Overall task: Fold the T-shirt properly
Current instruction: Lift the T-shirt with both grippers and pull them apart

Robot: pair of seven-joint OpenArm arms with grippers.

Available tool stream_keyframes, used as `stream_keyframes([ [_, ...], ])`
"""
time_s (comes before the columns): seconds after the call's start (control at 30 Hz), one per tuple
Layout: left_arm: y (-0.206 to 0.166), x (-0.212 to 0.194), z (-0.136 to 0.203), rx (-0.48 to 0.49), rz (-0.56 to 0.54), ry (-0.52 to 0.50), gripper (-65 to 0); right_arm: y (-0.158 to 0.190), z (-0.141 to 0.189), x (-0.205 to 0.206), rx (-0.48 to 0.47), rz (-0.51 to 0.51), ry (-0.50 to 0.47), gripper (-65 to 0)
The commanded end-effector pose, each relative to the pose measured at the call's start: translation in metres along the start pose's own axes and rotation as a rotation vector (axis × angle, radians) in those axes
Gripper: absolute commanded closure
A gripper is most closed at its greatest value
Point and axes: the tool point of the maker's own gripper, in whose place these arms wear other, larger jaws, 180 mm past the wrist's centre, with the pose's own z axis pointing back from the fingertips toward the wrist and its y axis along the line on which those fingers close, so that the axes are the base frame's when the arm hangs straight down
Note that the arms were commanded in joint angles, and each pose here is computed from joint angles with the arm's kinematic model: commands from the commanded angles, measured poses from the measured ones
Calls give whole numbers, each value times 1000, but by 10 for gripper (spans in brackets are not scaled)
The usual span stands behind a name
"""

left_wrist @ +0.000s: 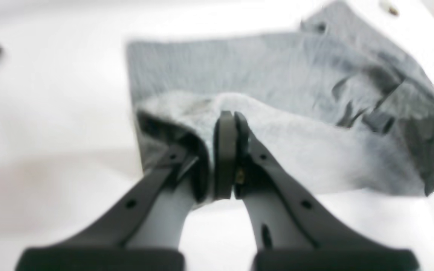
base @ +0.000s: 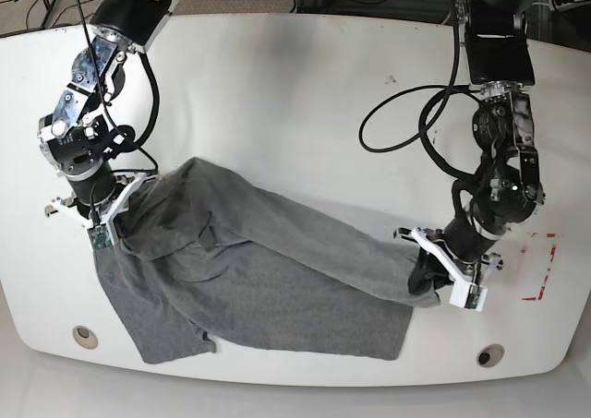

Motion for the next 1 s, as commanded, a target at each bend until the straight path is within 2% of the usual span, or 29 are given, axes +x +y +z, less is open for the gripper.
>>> stream_keyframes([
  [0.0,5,34,11,13,-39,-98,0,-20,3,29,-43,28,-78,-2],
  [0.17,20,61,28,61,-77,-152,0,-40,-6,53,-66,22,-115,-2],
  [0.5,65,147,62,188,-109,-314,0,-104,-17,105,-134,18,-171,-2],
  [0.97,79,260,89,217,-137,-522,0,-152,-9,220,-171,124,-284,-2],
])
